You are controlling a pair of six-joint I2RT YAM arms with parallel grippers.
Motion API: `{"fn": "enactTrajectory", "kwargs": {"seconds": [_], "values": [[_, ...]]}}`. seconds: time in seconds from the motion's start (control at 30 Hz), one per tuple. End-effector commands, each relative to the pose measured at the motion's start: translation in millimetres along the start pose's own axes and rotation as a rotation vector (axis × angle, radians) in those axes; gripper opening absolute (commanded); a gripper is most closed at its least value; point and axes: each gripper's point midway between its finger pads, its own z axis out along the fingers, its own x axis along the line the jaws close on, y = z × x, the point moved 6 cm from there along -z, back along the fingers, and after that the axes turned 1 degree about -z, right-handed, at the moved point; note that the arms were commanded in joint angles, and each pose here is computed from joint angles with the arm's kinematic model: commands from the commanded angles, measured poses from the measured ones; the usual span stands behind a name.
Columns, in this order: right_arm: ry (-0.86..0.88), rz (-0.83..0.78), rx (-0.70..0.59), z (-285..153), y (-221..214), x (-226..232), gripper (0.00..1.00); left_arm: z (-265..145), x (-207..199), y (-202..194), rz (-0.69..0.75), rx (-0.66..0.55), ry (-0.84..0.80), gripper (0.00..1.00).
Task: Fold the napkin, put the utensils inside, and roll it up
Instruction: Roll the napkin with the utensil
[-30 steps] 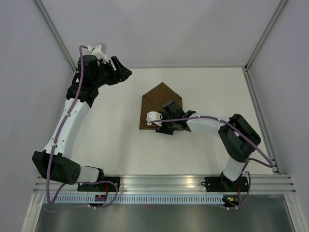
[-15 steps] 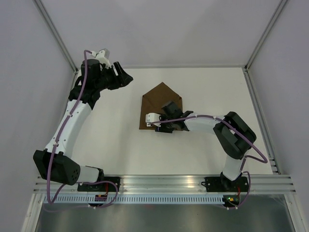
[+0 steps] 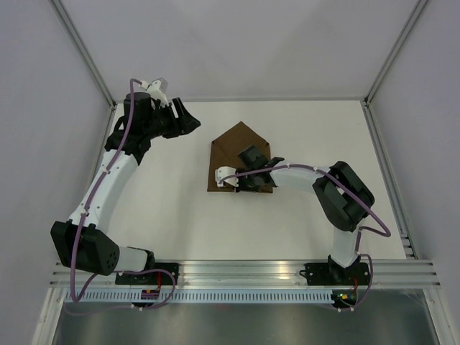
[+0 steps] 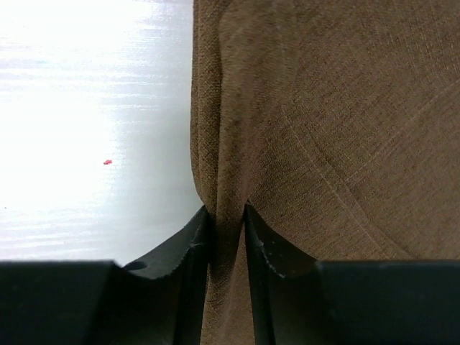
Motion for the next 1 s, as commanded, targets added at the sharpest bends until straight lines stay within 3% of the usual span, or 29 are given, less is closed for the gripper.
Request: {"fn": "enactTrajectory", "kwargs": {"seconds": [0.0,0.17,0.4,0.83,0.97], "values": [[0.183,0.040,0.116,10,-28,29,0.30,-5,-8,1,0.045,-0.020,-0.062,0.70],[0.258,0.079,0.119,11,-32,31,0.23,-4,-12,-6,0.065,-0.059,-0.099,0.69],[0.404,0.168,0.085,10,-33,23,0.20,-26,-31,-1,0.167,-0.254,-0.180,0.68],[0.504,0.267,0.075,0,-49,16,0.18,-68,-78,-28,0.601,-0.629,-0.312,0.65],[0.517,0.280,0.081,-3,-57,17,0.18,-64,-79,-44,0.708,-0.649,-0.345,0.62]]}}
